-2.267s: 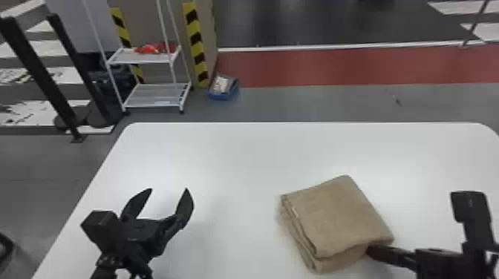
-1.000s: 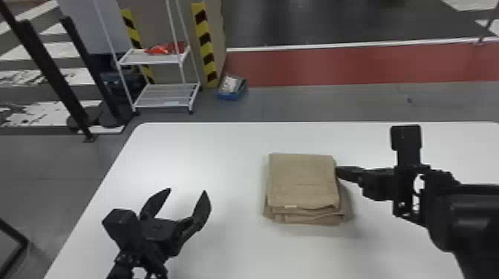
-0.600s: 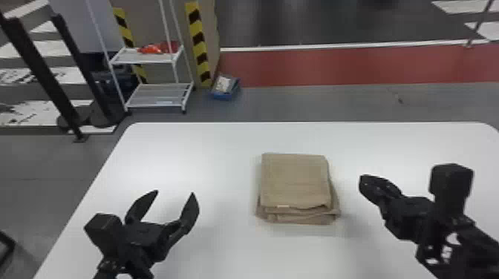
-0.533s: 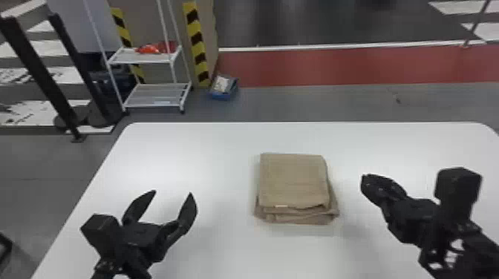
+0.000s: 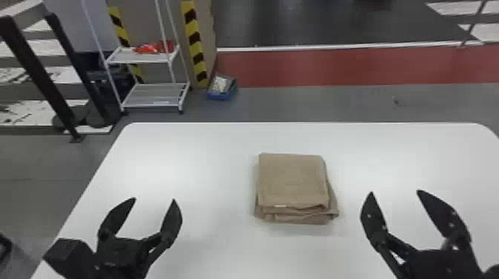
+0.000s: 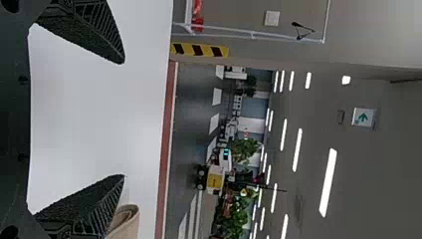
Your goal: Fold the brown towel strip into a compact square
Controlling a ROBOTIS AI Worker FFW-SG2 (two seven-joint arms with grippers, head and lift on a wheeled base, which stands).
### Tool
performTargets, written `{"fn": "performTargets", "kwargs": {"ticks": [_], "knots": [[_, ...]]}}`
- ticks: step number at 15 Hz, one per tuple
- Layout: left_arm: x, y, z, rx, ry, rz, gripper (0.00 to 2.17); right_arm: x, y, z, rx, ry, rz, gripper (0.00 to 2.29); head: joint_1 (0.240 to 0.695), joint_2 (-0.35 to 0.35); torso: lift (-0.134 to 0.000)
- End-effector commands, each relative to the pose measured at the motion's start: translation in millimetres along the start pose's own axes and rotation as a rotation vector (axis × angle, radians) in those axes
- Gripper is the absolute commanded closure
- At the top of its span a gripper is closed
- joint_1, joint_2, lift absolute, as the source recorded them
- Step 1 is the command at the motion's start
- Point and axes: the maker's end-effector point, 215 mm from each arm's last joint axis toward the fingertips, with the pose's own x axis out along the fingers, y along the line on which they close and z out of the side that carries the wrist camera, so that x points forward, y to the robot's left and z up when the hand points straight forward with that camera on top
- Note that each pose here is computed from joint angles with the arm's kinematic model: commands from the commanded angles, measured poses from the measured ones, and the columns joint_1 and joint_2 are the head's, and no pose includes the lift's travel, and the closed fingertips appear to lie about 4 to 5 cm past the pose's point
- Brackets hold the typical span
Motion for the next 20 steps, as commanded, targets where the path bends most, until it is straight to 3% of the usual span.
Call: {"fn": "performTargets", "kwargs": {"ticks": [1, 5, 8, 20], "knots": [[-15.1, 25.9, 9.9, 0.012, -0.030, 0.059, 0.05, -6.5, 6.1, -8.1, 0.006, -0.003, -0.006, 0.07, 0.695, 0.143, -0.122], [-23.0, 58.9, 24.7, 0.020, -0.053, 0.117, 0.05, -10.6, 18.3, -19.7, 0.012, 0.012, 0.015, 0.08, 0.695, 0.226, -0.122], [-23.7, 61.8, 23.9, 0.020, -0.051, 0.122, 0.05, -8.1, 20.8, -20.2, 0.009, 0.010, 0.020, 0.08, 0.695, 0.265, -0.122], [-24.4, 65.3, 24.1, 0.019, -0.051, 0.132, 0.05, -4.0, 22.7, -16.8, 0.007, 0.002, 0.027, 0.08, 0.695, 0.283, -0.122]]}}
